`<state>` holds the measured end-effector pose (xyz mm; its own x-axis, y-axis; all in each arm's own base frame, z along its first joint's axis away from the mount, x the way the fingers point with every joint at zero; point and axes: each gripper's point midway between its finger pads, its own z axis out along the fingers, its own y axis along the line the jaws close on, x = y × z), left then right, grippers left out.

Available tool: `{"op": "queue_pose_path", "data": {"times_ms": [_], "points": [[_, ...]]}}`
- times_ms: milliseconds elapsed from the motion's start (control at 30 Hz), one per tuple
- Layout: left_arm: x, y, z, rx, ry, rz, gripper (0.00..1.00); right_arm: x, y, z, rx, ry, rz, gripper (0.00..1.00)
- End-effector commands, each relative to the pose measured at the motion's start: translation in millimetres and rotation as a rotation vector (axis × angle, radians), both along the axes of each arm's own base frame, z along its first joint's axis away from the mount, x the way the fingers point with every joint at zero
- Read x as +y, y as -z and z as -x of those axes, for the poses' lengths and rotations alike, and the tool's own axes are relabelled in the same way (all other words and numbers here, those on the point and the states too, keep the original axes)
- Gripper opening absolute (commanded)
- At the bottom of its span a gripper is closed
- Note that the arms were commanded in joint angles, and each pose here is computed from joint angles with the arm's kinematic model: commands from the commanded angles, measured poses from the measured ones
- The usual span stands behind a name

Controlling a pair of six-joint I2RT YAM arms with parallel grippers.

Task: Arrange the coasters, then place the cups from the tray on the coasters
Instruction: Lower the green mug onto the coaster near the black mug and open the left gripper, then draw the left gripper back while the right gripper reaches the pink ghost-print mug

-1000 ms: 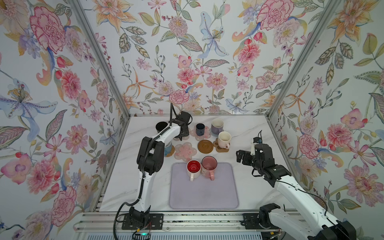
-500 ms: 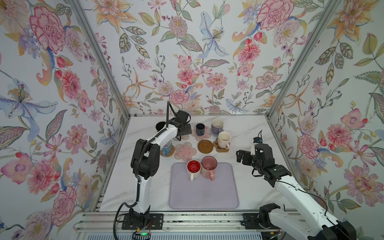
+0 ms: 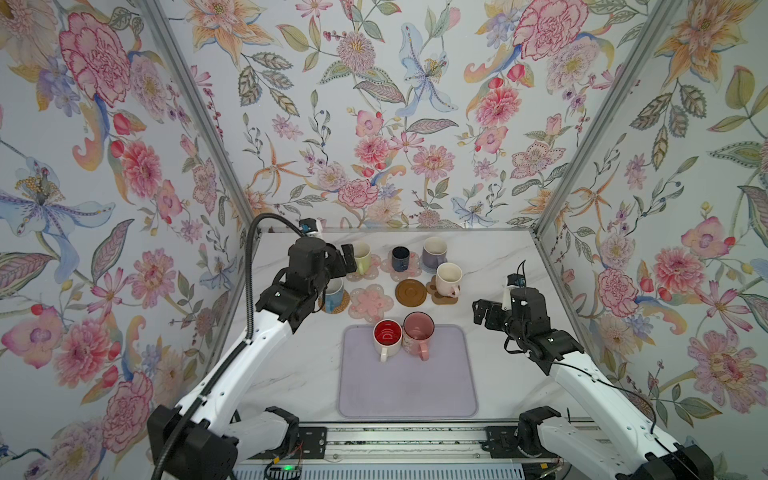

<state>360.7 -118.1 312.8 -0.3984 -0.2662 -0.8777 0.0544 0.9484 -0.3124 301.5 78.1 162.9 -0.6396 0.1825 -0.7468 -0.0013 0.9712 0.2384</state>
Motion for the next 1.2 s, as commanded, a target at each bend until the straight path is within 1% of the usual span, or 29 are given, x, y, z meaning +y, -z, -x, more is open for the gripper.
{"op": "queue_pose_path", "data": {"times_ms": [0,133,200,267,333,400,533,633,767,967,1167], "points": [[12.7,31.7,32.6,-0.008,0.023,-0.029,0.99,1.4,-5.2,-6.5,-0.008,-0.007,-0.002,0.99],[25.1,78.5,70.9,-0.002,0.026,0.027,0.99,7.4,-6.3,-11.1,-0.007,-0.021,-0.025,0.99],[29.5,91.2,83.2,-0.008,0.016,0.075,0.99,8.6,-6.3,-11.4,-0.004,-0.024,-0.03,0.99],[32.2,93.8,91.3,-0.035,0.017,0.1,0.99,9.3,-6.8,-11.0,-0.004,-0.025,-0.036,0.99],[36.2,90.2,95.6,-0.06,0.009,0.101,0.99,10.9,-8.3,-11.0,-0.004,-0.03,-0.044,0.99],[39.6,87.6,96.3,-0.069,-0.003,0.089,0.99,11.3,-9.8,-11.0,-0.004,-0.032,-0.046,0.99],[36.0,86.8,93.0,-0.06,0.014,0.071,0.99,12.1,-11.0,-8.5,0.002,-0.024,-0.064,0.99],[35.6,86.5,91.8,-0.047,0.011,0.07,0.99,18.1,-18.4,-1.8,0.003,-0.04,-0.092,0.99],[37.9,84.6,92.8,-0.064,0.002,0.071,0.99,23.2,-25.5,7.1,-0.011,-0.048,-0.104,0.99],[40.1,89.6,95.4,-0.074,-0.008,0.089,0.99,45.8,-25.1,23.1,0.013,-0.1,-0.108,0.99],[42.0,93.5,98.0,-0.073,-0.016,0.1,0.99,79.4,-9.0,50.4,0.078,-0.175,-0.093,0.99]]}}
